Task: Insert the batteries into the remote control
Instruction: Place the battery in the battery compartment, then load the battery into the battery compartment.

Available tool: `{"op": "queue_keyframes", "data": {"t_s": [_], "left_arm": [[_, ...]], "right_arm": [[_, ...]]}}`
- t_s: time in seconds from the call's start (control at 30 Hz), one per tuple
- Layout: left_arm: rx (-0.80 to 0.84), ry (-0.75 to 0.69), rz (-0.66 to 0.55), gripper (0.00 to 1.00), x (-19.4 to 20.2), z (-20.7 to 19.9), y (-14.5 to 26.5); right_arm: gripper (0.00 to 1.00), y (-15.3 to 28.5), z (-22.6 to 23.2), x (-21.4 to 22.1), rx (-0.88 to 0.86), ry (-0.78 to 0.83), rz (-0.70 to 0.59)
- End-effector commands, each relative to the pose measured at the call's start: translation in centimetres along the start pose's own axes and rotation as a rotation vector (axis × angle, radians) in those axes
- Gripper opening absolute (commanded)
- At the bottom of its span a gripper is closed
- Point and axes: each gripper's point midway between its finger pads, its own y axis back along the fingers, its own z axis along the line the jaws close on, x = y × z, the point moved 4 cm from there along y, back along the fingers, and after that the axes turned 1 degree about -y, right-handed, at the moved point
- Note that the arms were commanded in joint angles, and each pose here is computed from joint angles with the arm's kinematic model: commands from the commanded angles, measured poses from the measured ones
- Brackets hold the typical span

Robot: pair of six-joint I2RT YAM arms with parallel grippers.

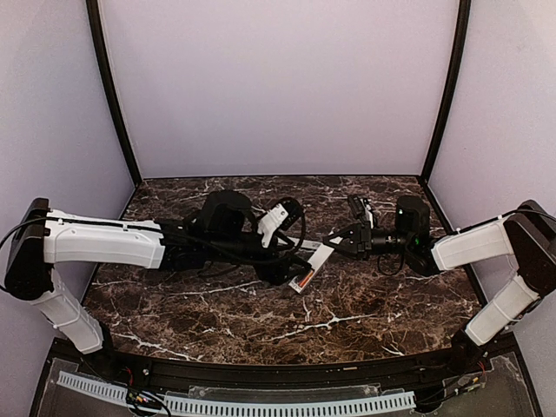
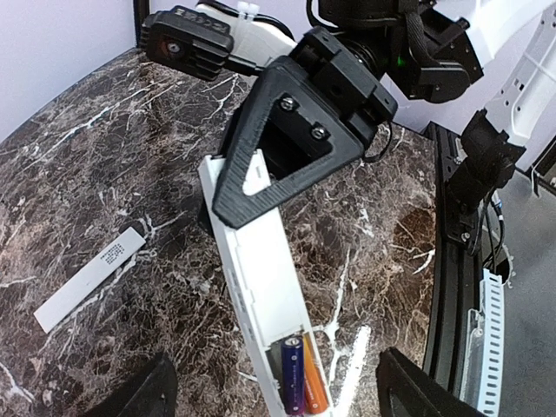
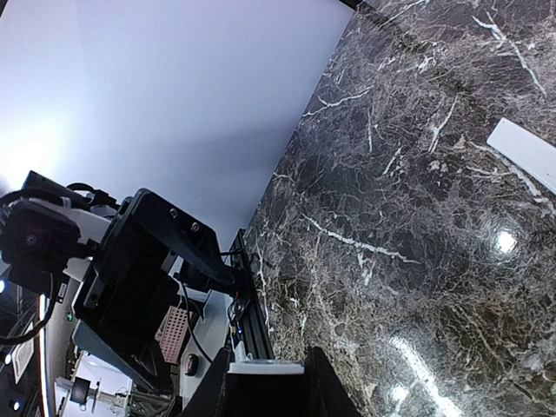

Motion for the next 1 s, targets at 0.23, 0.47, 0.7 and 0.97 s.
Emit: {"op": "queue_keyframes", "data": {"t_s": [0.23, 0.47, 0.7, 0.97], "left_arm": [[0.219, -0.299, -0.021, 0.64, -0.4, -1.6, 4.7], [0.255, -0.589, 0.072, 0.51, 1.5, -2.6, 5.4], [0.281, -0.723, 0.178, 0.39, 3.0, -4.0, 4.6], [0.298, -0.801, 0.252, 0.35, 4.6, -5.1, 3.5]], "right_arm": [[0.00, -0.8, 0.9, 0.1, -0.030, 0.054, 0.081], [0.00, -2.2, 1.2, 1.4, -0.043, 0.049, 0.179], [0.00, -4.1, 1.5, 2.8, -0.078, 0.033, 0.250], [0.00, -5.5, 1.6, 3.7, -0.104, 0.017, 0.289]]}}
